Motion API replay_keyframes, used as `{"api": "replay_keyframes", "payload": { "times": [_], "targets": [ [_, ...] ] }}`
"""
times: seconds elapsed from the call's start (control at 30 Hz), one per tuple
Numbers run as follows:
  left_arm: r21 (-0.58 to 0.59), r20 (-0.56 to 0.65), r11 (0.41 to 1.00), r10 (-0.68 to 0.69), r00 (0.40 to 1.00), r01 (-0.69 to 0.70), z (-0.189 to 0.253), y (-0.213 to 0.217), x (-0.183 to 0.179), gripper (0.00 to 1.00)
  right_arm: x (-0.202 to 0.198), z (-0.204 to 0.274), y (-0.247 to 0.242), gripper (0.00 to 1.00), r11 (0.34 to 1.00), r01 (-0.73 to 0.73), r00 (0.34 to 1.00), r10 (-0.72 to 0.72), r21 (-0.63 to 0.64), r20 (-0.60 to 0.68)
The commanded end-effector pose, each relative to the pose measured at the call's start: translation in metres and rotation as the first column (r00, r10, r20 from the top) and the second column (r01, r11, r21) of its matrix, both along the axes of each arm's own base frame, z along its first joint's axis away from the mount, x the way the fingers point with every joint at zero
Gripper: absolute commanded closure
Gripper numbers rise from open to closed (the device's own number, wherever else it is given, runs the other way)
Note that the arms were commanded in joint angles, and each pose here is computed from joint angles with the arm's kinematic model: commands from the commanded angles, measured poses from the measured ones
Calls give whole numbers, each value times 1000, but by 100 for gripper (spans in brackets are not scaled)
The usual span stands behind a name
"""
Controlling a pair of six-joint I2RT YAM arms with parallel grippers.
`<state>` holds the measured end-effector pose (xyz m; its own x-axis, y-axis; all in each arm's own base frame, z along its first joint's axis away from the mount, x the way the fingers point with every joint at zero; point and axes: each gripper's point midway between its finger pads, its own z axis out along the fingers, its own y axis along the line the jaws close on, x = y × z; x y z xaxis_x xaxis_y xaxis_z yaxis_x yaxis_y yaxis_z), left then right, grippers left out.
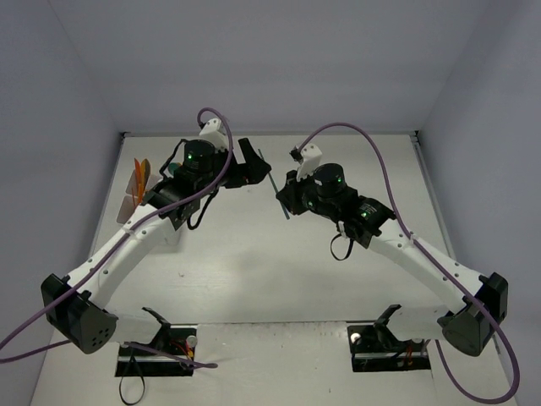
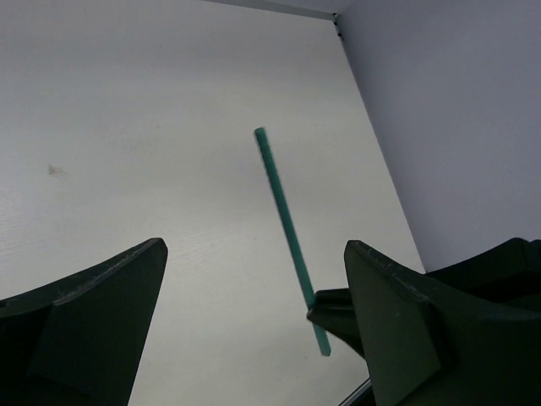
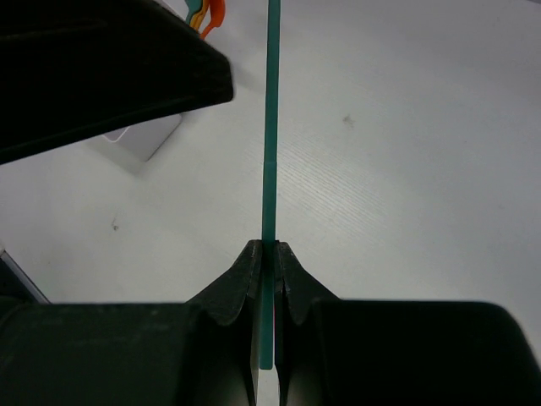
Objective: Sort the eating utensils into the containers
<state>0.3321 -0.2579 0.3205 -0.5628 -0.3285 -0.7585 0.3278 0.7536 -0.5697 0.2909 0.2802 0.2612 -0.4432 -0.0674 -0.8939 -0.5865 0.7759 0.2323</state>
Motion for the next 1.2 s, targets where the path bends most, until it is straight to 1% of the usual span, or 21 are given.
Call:
{"api": "replay_keyframes", "payload": {
  "times": [0.0, 0.13, 0.2, 0.27, 0.3, 0.37, 0.4, 0.47, 0.53, 0.6, 0.63, 0.67, 0.7, 0.8, 0.83, 0.87, 0.93, 0.97, 1.0, 1.1, 1.17],
  "targets": [
    [-129, 144, 991, -7, 990, 26, 59, -19, 4, 16, -5, 46, 16, 100, 991, -70, 993, 58, 110, 103],
    [-135, 141, 991, -8, 990, 27, 52, -30, 7, 17, -7, 47, 18, 100, 990, -80, 992, 68, 115, 103],
    [-129, 134, 992, 0, 991, 18, 49, -33, 9, 21, -7, 47, 18, 100, 990, -80, 992, 68, 119, 102],
    [-124, 122, 992, -7, 993, 22, 44, -38, 11, 32, -7, 46, 18, 100, 990, -79, 993, 67, 119, 100],
    [-123, 118, 992, -11, 993, 25, 42, -41, 11, 40, -7, 46, 17, 100, 990, -79, 993, 67, 119, 100],
    [-122, 112, 992, -14, 994, 28, 40, -44, 11, 59, -7, 45, 17, 100, 990, -78, 993, 67, 119, 98],
    [-121, 109, 992, -11, 994, 24, 38, -44, 12, 66, -7, 46, 17, 100, 990, -79, 993, 67, 120, 100],
    [-121, 105, 992, -11, 994, 24, 37, -46, 13, 75, -7, 45, 17, 100, 990, -77, 993, 66, 119, 99],
    [-116, 104, 993, -11, 995, 23, 37, -46, 12, 92, -7, 44, 17, 100, 990, -76, 993, 65, 119, 97],
    [-108, 103, 994, -5, 995, 16, 36, -44, 13, 100, -7, 43, 17, 100, 991, -74, 993, 63, 116, 96],
    [-107, 106, 994, -1, 994, 12, 37, -43, 12, 100, -7, 42, 17, 100, 991, -74, 994, 63, 114, 94],
    [-100, 105, 995, 1, 994, 10, 36, -42, 12, 100, -7, 41, 17, 96, 991, -73, 994, 63, 113, 91],
    [-95, 110, 995, 3, 994, 8, 36, -41, 12, 100, -6, 39, 18, 87, 991, -74, 994, 64, 111, 89],
    [-58, 129, 998, 18, 991, -10, 34, -32, 12, 100, -5, 38, 18, 50, 992, -72, 994, 63, 108, 86],
    [-37, 143, 999, 28, 989, -23, 33, -28, 13, 100, -5, 37, 18, 44, 992, -70, 995, 61, 105, 84],
    [-5, 145, 999, 34, 989, -33, 30, -23, 13, 100, -3, 36, 17, 31, 993, -60, 995, 51, 103, 83],
    [84, 190, 992, 77, 979, -94, 29, -2, 18, 100, -3, 33, 14, 22, 994, -49, 996, 41, 98, 82],
    [134, 202, 983, 94, 975, -122, 26, 9, 19, 100, -2, 32, 12, 15, 995, -42, 996, 34, 96, 80],
    [189, 207, 969, 117, 971, -157, 20, 23, 20, 100, -3, 32, 10, 6, 995, -39, 996, 32, 95, 83],
    [322, 261, 898, 220, 940, -299, 16, 78, 29, 100, -2, 26, 0, 1, 996, -10, 997, 4, 86, 76],
    [403, 275, 832, 286, 918, -381, 6, 121, 37, 100, -2, 21, -8, 0, 997, 5, 998, -10, 77, 70]
  ]
}}
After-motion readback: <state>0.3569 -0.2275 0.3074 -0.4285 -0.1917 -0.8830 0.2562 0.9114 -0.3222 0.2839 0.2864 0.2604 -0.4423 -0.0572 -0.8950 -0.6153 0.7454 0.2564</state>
